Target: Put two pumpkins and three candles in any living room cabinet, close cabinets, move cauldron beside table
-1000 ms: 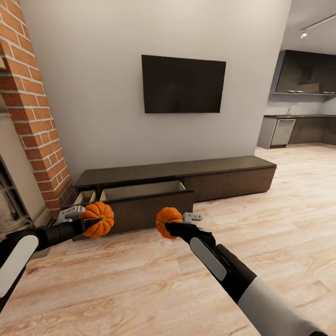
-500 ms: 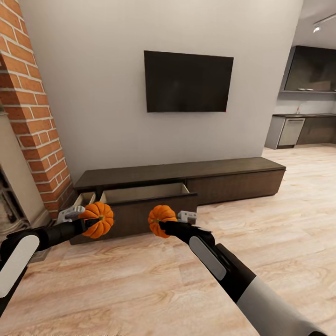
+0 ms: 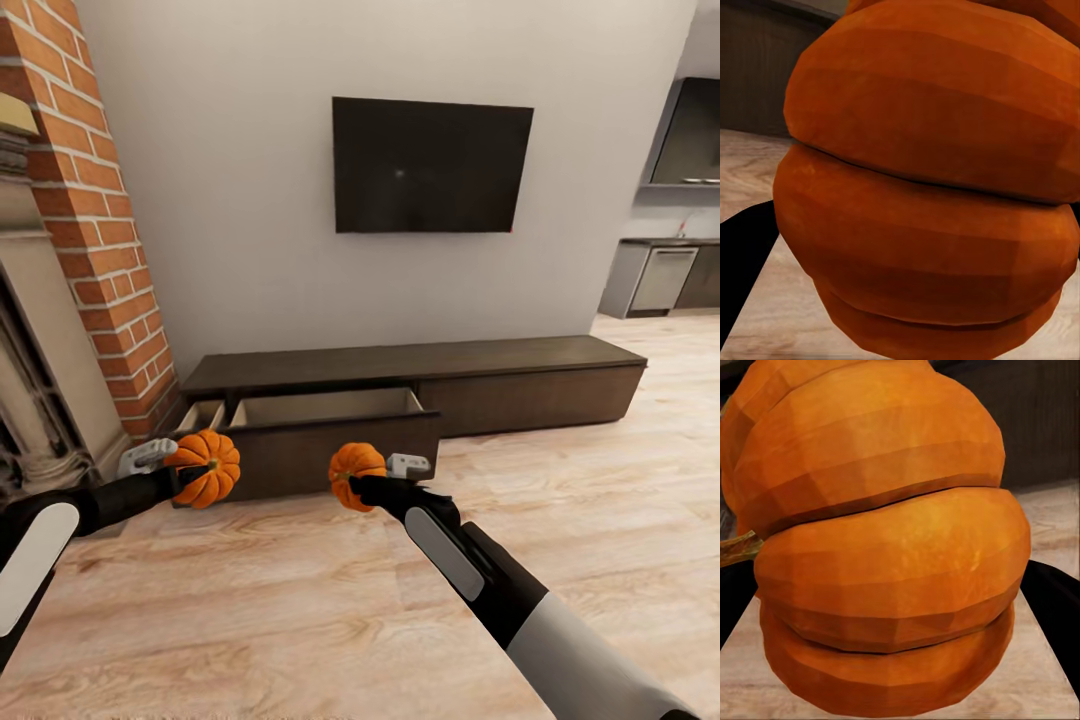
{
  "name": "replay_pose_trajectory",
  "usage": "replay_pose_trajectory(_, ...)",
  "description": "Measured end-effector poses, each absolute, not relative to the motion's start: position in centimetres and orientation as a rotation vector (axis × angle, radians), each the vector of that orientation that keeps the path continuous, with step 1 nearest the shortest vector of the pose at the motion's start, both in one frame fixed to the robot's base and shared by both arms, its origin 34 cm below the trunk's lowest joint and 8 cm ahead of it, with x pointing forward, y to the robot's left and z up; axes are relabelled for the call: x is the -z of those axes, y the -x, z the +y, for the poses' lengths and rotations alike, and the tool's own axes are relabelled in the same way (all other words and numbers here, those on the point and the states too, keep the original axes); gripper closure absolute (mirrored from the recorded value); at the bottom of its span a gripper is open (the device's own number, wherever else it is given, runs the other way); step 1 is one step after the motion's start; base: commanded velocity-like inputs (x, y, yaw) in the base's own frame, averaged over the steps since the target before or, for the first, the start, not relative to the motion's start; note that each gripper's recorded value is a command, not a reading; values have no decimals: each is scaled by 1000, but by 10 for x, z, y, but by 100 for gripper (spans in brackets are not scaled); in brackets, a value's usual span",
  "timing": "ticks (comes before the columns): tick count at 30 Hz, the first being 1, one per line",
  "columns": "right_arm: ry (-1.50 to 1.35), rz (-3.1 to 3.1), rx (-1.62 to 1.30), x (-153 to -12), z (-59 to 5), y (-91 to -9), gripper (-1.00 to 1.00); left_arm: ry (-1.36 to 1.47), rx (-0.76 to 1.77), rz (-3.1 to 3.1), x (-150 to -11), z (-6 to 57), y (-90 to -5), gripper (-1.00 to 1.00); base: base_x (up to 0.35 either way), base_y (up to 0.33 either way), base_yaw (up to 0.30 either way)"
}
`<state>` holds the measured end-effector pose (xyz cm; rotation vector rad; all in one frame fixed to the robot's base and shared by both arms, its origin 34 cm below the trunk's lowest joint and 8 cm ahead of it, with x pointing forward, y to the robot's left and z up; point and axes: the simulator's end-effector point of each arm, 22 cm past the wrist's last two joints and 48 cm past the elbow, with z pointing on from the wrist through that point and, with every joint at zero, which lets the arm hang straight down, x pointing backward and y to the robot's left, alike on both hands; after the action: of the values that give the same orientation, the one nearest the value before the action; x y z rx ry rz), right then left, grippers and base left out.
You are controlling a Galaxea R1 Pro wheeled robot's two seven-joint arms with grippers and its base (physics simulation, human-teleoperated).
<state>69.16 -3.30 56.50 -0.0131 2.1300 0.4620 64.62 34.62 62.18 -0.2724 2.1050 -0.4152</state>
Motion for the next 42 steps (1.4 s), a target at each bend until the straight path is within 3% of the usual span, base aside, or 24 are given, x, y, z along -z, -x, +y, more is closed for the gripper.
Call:
replay_pose_trajectory(17,-20,2100,-441,-581,-30,-695,100,309,339,2194,-583,325,-646,100,0,-275,156)
replay_pose_trajectory(28,-15,2096,-449,-581,-28,-696,100,335,321,2213,-573,326,-646,100,0,-23,152)
replay_pose_trajectory(42,-14,2027,-443,-619,-31,-693,100,325,340,2159,-605,325,-642,100,0,0,9)
